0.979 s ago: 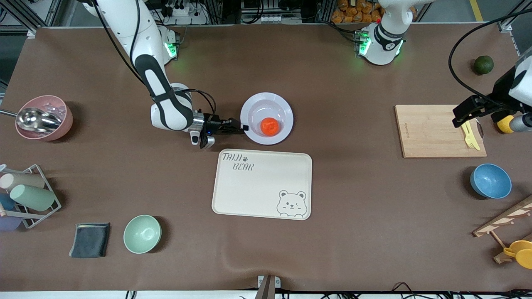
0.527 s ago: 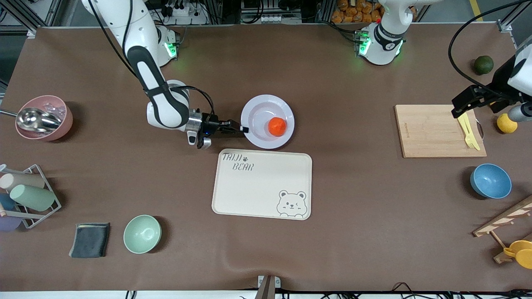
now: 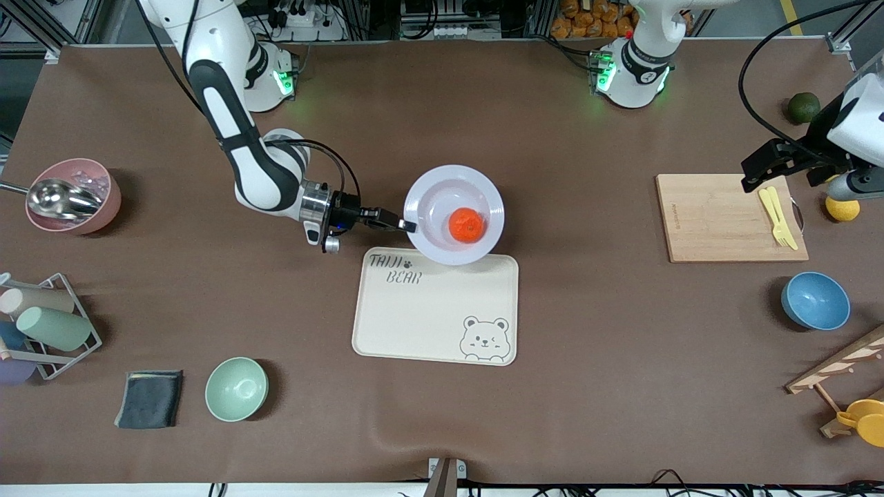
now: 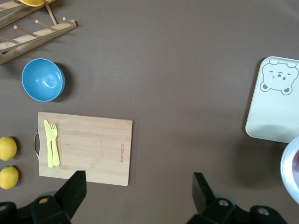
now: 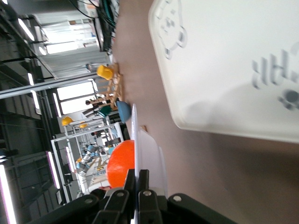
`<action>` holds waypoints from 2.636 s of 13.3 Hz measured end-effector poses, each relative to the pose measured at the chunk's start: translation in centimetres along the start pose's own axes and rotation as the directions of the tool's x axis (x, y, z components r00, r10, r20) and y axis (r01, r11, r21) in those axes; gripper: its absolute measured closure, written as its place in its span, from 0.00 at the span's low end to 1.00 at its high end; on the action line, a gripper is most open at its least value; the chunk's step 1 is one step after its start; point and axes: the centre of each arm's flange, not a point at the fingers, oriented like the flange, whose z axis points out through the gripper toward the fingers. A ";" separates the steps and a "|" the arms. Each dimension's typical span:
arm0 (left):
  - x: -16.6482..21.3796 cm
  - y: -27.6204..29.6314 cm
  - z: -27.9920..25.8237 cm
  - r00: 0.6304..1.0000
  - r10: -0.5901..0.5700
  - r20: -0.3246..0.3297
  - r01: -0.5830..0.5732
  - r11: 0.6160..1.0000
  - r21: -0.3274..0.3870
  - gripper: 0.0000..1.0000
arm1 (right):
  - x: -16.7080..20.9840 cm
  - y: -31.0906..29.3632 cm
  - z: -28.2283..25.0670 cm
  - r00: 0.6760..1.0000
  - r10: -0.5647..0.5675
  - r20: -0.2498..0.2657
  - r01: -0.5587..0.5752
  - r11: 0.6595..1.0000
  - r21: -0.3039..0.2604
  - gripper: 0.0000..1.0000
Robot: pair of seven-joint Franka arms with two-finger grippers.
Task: Place orange and plate with both arms
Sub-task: 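Slide the plate with the right gripper onto the bear tray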
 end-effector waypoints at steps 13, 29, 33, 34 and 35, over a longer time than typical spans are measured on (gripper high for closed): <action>0.2 -0.4 0.5 1.000 -0.007 0.009 0.007 1.000 0.002 0.00 | 13.1 5.9 2.7 0.988 -0.124 -0.096 0.128 0.991 0.034 0.96; 0.2 -0.4 0.9 1.000 -0.006 0.023 0.006 1.000 0.004 0.00 | 14.9 8.4 1.4 0.985 -0.154 -0.074 0.154 0.988 -0.009 0.32; 0.2 -0.4 0.9 1.000 -0.007 0.023 0.006 1.000 0.004 0.00 | 15.1 7.9 1.5 0.991 -0.123 -0.046 0.123 0.992 -0.021 0.08; 0.2 -0.4 0.9 1.000 -0.007 0.023 0.006 1.000 0.004 0.00 | 15.1 7.7 1.5 0.994 -0.108 -0.033 0.107 0.994 -0.029 0.03; 0.2 -0.4 0.9 1.000 -0.007 0.023 0.006 1.000 0.004 0.00 | 15.2 7.4 1.6 0.996 -0.085 -0.015 0.085 0.996 -0.042 0.02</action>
